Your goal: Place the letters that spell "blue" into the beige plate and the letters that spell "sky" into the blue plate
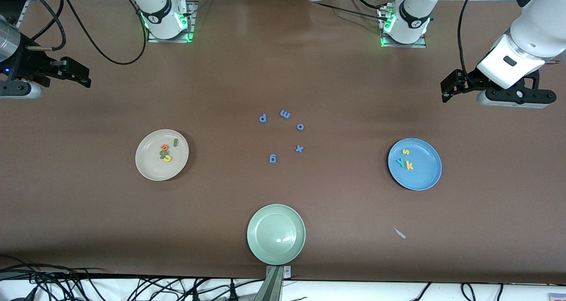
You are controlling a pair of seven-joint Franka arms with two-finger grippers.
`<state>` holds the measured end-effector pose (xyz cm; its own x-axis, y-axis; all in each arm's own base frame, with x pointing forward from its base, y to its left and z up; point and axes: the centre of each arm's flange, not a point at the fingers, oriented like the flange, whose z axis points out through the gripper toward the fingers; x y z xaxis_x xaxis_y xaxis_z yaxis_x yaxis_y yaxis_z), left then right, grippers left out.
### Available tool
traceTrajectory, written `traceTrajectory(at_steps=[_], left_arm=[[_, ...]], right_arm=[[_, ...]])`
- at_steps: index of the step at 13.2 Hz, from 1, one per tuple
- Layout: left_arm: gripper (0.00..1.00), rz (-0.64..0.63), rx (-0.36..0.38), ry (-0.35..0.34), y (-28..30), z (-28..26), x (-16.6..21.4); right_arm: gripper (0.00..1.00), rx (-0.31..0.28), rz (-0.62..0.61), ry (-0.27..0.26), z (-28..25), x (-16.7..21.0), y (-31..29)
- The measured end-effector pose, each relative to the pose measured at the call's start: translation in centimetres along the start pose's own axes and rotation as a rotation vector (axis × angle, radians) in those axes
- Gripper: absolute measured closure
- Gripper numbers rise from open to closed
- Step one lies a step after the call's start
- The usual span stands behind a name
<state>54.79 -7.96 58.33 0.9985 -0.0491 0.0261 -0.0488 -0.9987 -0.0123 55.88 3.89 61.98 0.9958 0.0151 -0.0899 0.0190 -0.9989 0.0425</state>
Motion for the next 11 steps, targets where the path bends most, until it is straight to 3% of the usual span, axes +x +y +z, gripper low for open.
traceTrajectory(at_steps=[11], left_arm=[[0.0,0.0,0.0,-0.001,0.0,0.0,-0.01]], right_arm=[[0.0,0.004,0.006,0.0,0.32,0.42,0.27]])
